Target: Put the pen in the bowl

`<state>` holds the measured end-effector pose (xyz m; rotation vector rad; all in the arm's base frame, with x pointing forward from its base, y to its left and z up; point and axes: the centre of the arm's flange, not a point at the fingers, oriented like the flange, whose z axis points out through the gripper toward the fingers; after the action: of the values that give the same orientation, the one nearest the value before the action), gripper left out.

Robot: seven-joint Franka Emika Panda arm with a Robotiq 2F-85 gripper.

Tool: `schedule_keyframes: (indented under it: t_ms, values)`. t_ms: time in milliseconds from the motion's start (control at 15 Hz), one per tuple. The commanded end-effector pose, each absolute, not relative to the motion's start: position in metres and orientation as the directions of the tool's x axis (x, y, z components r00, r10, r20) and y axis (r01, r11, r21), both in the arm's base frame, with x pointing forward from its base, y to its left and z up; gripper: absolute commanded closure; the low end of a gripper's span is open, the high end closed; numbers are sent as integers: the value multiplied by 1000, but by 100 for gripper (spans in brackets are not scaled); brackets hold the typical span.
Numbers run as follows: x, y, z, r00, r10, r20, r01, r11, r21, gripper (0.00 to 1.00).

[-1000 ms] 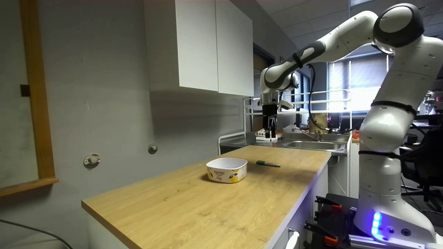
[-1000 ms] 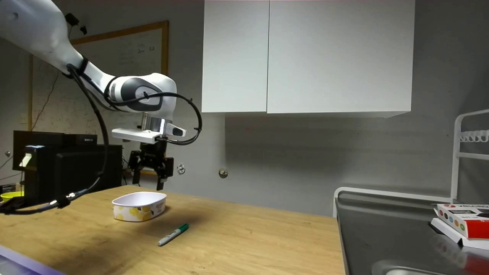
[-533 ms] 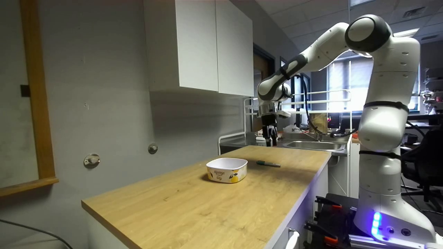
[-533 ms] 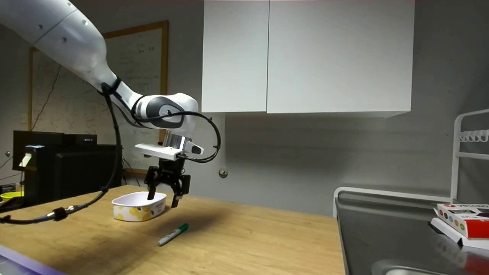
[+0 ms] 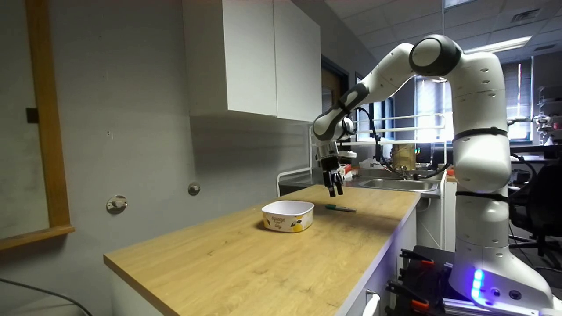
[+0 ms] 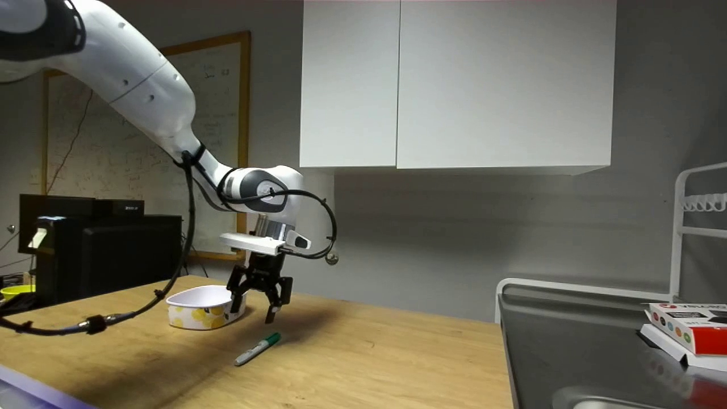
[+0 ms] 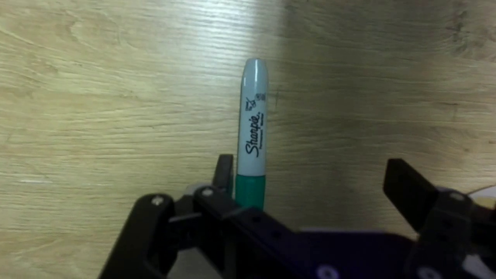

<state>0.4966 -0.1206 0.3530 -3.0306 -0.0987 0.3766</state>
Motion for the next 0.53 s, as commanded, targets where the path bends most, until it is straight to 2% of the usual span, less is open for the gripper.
schedule_keyframes:
  t_ms: [0, 467]
  values:
    - [526, -135, 334, 959, 71, -275, 49, -995, -88, 0]
    - [533, -164, 305, 952, 45, -304, 15, -995, -102, 0]
